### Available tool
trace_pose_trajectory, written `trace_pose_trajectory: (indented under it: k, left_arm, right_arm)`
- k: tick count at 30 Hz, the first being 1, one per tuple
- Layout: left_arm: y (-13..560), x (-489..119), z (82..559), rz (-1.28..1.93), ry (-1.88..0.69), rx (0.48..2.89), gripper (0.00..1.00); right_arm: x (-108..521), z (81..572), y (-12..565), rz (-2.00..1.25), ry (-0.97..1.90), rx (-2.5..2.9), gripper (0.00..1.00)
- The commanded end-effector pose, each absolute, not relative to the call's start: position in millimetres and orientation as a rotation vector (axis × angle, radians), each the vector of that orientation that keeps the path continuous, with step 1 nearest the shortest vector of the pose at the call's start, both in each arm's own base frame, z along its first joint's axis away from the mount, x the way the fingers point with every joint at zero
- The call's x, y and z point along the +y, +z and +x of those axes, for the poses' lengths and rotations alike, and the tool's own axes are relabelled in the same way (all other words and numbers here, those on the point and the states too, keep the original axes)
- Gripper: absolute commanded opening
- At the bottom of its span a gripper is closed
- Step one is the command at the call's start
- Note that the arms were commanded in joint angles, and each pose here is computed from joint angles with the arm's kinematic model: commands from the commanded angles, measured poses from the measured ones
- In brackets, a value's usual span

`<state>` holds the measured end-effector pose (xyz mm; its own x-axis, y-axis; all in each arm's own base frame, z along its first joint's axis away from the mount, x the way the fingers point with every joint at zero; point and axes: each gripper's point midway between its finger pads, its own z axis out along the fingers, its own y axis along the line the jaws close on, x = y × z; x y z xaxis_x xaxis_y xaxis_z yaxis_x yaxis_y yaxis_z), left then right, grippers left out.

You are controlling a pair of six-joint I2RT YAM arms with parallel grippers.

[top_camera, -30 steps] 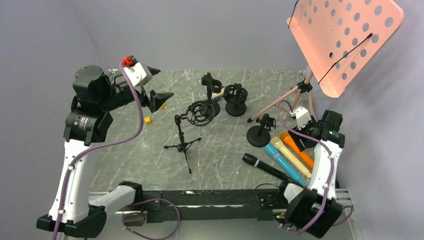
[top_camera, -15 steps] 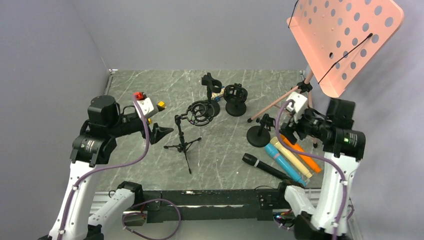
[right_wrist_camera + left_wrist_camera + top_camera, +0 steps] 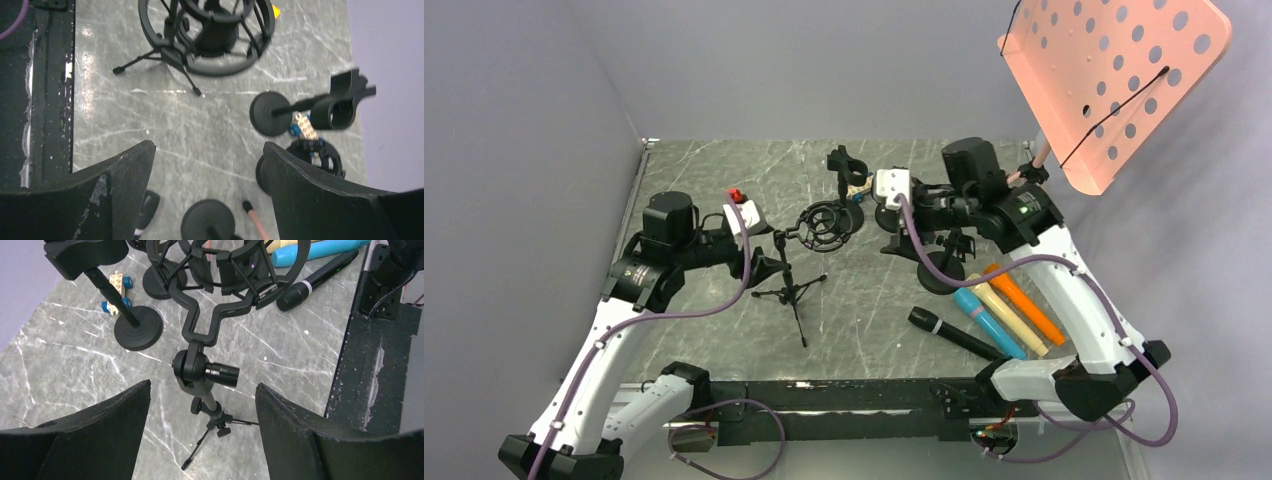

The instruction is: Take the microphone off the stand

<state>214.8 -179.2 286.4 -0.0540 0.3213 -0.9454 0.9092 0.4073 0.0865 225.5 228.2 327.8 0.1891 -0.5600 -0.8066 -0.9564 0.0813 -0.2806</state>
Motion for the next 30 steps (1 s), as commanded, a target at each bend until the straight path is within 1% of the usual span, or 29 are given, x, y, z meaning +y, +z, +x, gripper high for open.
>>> trace_pose_trajectory:
  k: [1,4,8,13,16,23,26,30]
  left_arm:
    - [303,-186,226,1.054,-0.653,1.526,0.79]
    - [298,-186,229,0.998,-0.658,1.546,0.78]
    - [296,-182,242,0.924,-0.592,1.561,0.74]
    - [301,-180,251,0.954,-0.527,1.529,0.68]
    - [307,-174,257,0.983,-0.446,1.484,0.65]
    - [315,-155,276,1.023,-0.227,1.434,0.65]
    - [321,-141,283,0.980,-0.156,1.451,0.66]
    - [323,-126,285,0.934,-0.129,1.475,0.67]
  right_arm:
    - [268,237,343,-1.589,0.573,1.343,0.85]
    - [285,248,341,-1.588,0.560,1.330,0.85]
    - [301,263,332,-1.592,0.539,1.348,0.85]
    - [318,252,323,-1.665,0.569,1.283,0.84]
    - [320,244,324,-1.693,0.581,1.256,0.81]
    - [324,232,334,-1.786,0.591,1.130,0.72]
    - [326,230,334,-1.807,0.588,1.114,0.70]
    - [325,233,333,-1.801,0.569,1.128,0.69]
